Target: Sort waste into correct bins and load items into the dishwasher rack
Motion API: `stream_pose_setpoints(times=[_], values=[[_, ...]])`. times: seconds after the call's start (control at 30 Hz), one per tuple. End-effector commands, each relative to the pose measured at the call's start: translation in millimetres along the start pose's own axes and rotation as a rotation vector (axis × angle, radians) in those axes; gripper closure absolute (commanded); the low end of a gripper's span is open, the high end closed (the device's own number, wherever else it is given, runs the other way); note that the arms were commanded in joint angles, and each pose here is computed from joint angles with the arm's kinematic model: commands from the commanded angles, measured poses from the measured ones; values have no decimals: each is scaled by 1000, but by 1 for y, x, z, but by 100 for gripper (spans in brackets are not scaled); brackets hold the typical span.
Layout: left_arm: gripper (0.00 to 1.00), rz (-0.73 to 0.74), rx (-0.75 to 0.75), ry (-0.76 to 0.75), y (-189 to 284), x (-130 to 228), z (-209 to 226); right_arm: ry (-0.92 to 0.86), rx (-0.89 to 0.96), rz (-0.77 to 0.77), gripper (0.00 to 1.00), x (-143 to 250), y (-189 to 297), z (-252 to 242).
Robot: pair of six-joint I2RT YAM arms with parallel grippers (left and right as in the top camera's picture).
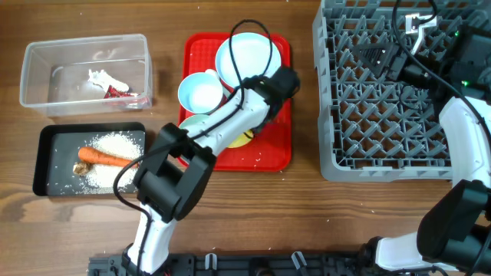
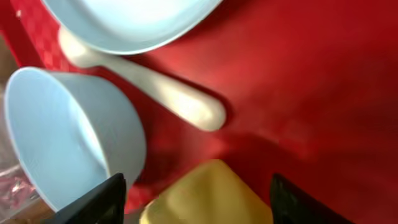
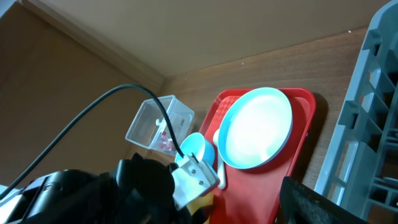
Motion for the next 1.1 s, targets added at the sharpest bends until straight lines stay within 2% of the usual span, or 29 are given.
stream_pose_setpoints(times=[0.0, 0.03, 0.1, 0.2, 0.33, 0.43, 0.5, 0.57, 0.7, 0.73, 0.8, 0.9, 0.97, 1.07], values=[[24, -155, -20, 5, 66, -14, 5, 35, -23, -6, 14, -4, 3, 8], [22, -214, 3, -21, 92, -15, 6, 19, -23, -5, 14, -4, 3, 8], [22, -200, 63, -97, 107, -4, 3, 12, -24, -5, 14, -4, 3, 8], [17, -28, 91, -142, 99, 28, 3, 11, -24, -5, 14, -4, 3, 8], [16, 80, 111, -171, 68, 53, -1, 8, -23, -4, 14, -4, 3, 8], [16, 31, 112, -174, 44, 55, -13, 5, -23, -3, 14, -4, 3, 8], [17, -74, 110, -100, 26, 42, -15, 4, -23, -2, 15, -3, 3, 8], [27, -139, 67, -42, 13, 34, -8, 0, -23, 0, 15, -3, 3, 8], [55, -204, 43, 71, -13, 30, 6, -2, -23, 1, 15, -2, 3, 8], [65, -200, 38, 90, -22, 33, 11, -2, -23, 1, 14, -2, 3, 8], [96, -196, 34, 102, -27, 33, 14, -3, -23, 1, 15, -2, 3, 8], [96, -257, 34, 110, -15, 24, 10, -4, -23, 1, 15, -2, 3, 8], [96, -333, 51, 113, 17, 12, 10, -5, -23, 2, 14, -2, 3, 8], [96, -468, 95, 243, 86, 1, 40, -12, -22, 5, 14, -1, 3, 8]])
Point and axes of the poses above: each gripper's point midway between its finger pads, its own y axis back along the fingers, its own z axis along the line the jaws close on, x = y × z, the point moved 7 cm from there along y, back along the fingers, and after that the axes turned 3 degrees about y, right-handed, at the moved point
